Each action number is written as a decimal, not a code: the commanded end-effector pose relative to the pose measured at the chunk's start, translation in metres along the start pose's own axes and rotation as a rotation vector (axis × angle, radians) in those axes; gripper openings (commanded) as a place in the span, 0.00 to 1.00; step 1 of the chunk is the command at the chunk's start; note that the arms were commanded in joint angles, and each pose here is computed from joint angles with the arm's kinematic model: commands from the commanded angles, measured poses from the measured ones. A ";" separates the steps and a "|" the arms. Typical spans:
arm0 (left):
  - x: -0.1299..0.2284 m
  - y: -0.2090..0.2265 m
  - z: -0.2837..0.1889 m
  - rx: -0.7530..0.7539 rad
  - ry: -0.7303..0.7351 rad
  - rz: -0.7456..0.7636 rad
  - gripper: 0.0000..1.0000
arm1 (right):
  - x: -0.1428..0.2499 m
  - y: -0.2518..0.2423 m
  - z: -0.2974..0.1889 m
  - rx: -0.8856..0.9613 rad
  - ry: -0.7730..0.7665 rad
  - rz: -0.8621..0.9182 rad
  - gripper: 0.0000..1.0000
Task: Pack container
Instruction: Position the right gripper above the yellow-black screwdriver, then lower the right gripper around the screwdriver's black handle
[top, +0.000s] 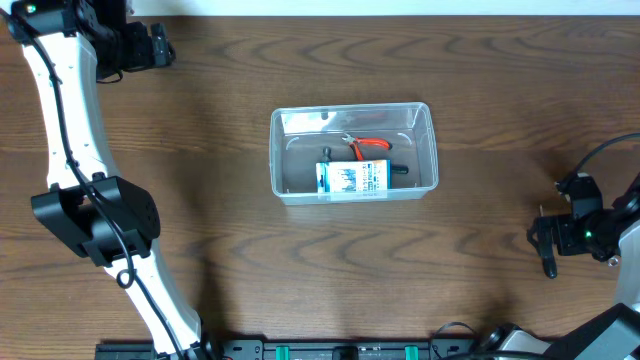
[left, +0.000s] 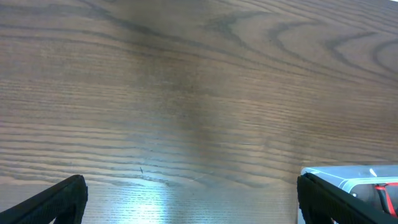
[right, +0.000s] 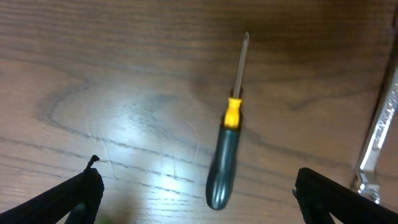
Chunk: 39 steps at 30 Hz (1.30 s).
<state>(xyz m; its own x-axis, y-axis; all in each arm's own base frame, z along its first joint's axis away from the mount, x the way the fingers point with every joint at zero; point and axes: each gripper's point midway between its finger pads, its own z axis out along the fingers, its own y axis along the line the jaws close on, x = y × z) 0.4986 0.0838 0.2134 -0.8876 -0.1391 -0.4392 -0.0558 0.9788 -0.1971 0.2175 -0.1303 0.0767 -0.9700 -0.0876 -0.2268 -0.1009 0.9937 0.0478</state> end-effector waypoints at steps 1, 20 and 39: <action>-0.004 -0.001 -0.007 0.006 -0.020 0.000 0.98 | 0.009 -0.008 0.001 0.052 0.054 -0.017 0.99; -0.004 -0.001 -0.007 0.006 -0.019 0.000 0.98 | 0.015 -0.011 0.011 0.046 0.102 -0.014 0.99; -0.004 -0.001 -0.007 0.006 -0.019 0.000 0.98 | 0.020 -0.009 0.043 -0.020 0.130 -0.001 0.99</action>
<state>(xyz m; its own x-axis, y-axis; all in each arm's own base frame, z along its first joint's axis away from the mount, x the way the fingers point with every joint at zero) 0.4985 0.0838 0.2132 -0.8877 -0.1391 -0.4389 -0.0559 0.9788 -0.1971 0.2126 -0.1471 0.0382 -0.9910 -0.0830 -0.1054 -0.0870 0.9956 0.0344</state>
